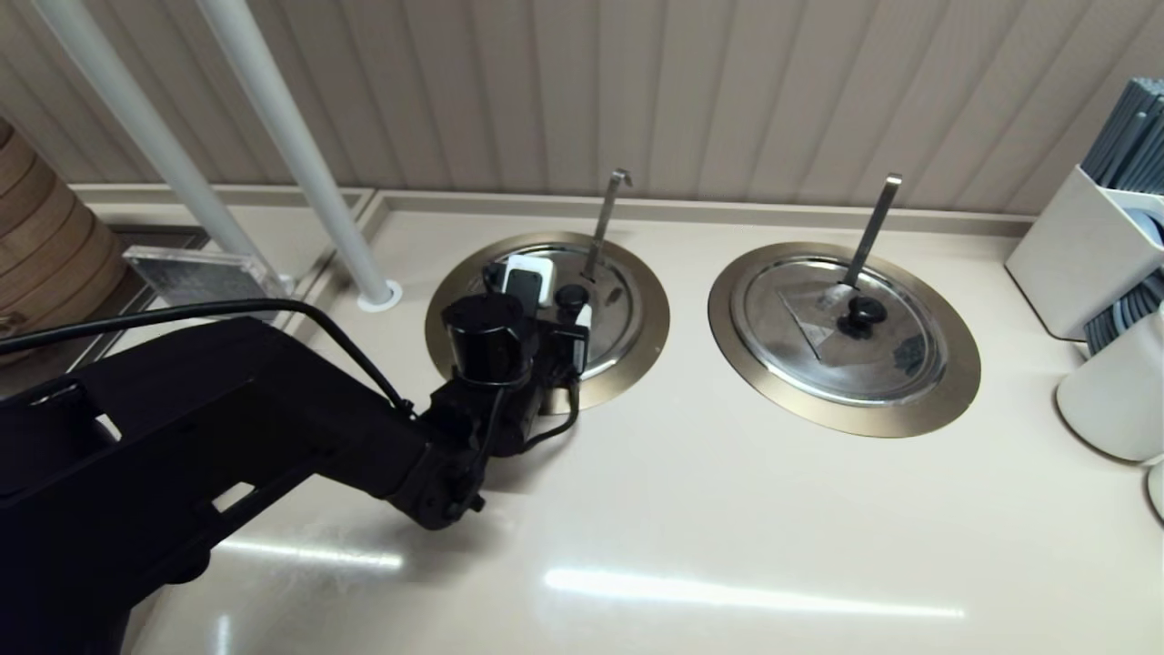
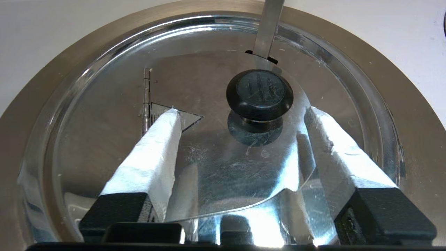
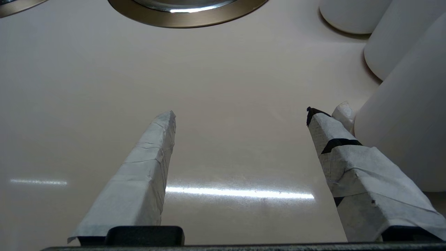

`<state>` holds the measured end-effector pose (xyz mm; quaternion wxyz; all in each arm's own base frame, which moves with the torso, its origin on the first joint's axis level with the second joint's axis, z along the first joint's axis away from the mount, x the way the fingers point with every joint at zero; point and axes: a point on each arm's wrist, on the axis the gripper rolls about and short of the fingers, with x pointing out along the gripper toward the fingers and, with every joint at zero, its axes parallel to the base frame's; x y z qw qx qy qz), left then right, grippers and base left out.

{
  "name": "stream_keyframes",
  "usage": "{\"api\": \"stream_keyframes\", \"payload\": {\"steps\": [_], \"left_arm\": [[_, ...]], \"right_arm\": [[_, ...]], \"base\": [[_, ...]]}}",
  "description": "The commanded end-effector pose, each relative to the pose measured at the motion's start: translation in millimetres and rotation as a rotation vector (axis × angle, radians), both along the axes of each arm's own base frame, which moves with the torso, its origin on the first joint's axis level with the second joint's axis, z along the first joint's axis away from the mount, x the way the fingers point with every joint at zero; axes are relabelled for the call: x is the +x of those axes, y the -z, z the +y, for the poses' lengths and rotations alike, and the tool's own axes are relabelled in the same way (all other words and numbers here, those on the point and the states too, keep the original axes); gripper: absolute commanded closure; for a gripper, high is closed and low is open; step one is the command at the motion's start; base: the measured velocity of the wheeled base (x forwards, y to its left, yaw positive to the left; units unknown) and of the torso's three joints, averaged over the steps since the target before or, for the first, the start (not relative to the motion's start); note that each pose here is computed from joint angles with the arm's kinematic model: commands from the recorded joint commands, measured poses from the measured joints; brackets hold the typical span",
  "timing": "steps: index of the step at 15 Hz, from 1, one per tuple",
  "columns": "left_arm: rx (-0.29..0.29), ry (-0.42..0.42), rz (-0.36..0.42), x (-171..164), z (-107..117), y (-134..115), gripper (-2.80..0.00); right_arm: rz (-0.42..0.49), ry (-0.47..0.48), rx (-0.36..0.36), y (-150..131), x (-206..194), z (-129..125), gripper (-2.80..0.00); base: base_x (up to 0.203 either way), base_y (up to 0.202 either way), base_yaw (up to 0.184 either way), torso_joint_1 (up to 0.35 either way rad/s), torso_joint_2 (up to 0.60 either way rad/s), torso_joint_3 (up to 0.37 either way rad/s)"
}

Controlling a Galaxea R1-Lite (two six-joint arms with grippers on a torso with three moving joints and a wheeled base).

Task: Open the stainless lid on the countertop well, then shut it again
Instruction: Open the lid

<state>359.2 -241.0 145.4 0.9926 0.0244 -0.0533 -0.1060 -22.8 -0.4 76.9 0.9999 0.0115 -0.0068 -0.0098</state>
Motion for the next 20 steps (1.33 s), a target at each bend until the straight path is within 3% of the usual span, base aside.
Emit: {"api": "stream_keyframes", "payload": {"steps": [1,8,20], "left_arm": [[-0.004,-0.003,-0.005,8.0,-5.4,7.1,-2.80],[0.021,-0.024,0.030,19.6,-2.2,28.1,-2.80],[0.005,-0.077,0.007,38.3,14.5,26.1,-2.80]], "right_arm": [[0.007,0.000,0.000,1.6,0.6,0.0,-2.80],[0.007,0.000,0.000,1.6,0.6,0.0,-2.80],[0.007,0.000,0.000,1.6,0.6,0.0,-2.80]], "base": [[0.000,0.000,0.000,0.000,0.00,0.000],[0.000,0.000,0.000,0.000,0.00,0.000],[0.000,0.000,0.000,0.000,0.00,0.000]]}}
